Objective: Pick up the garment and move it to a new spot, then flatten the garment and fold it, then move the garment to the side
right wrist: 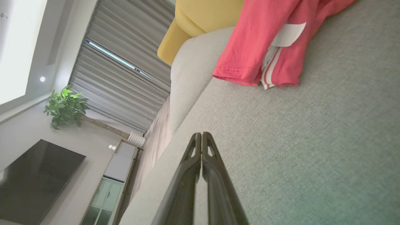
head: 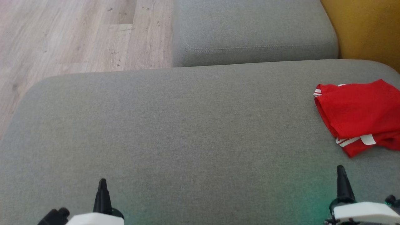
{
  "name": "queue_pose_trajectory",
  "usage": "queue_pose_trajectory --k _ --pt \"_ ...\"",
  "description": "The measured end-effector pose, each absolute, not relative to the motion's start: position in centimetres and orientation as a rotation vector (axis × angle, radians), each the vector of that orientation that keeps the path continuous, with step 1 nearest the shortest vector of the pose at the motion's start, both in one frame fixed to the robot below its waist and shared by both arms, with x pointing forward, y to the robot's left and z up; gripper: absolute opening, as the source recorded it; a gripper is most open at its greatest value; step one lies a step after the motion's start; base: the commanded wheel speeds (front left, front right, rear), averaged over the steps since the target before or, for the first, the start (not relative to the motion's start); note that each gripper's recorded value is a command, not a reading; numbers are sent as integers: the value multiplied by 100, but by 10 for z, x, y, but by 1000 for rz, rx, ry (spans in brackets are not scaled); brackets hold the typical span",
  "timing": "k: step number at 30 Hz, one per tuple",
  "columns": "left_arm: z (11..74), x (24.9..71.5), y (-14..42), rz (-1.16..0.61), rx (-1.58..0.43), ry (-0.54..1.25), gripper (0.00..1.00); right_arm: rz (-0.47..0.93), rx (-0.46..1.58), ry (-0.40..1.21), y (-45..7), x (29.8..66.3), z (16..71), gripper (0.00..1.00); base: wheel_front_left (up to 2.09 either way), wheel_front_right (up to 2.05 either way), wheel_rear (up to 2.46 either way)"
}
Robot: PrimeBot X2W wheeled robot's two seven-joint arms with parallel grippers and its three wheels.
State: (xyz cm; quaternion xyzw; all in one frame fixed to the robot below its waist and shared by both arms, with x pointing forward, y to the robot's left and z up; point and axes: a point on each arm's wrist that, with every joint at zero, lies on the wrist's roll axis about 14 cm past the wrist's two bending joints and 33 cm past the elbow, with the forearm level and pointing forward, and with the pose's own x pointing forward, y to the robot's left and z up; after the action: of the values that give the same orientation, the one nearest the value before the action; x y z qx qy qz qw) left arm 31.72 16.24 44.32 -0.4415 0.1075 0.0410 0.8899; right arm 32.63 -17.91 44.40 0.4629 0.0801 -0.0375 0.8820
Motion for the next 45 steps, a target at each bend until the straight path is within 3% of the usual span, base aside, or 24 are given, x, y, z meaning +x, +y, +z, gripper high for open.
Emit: queue_pose_trajectory --k 45 --pt "469 364 183 72 -1450 131 0 -102 1470 79 -197 364 469 0 0 0 0"
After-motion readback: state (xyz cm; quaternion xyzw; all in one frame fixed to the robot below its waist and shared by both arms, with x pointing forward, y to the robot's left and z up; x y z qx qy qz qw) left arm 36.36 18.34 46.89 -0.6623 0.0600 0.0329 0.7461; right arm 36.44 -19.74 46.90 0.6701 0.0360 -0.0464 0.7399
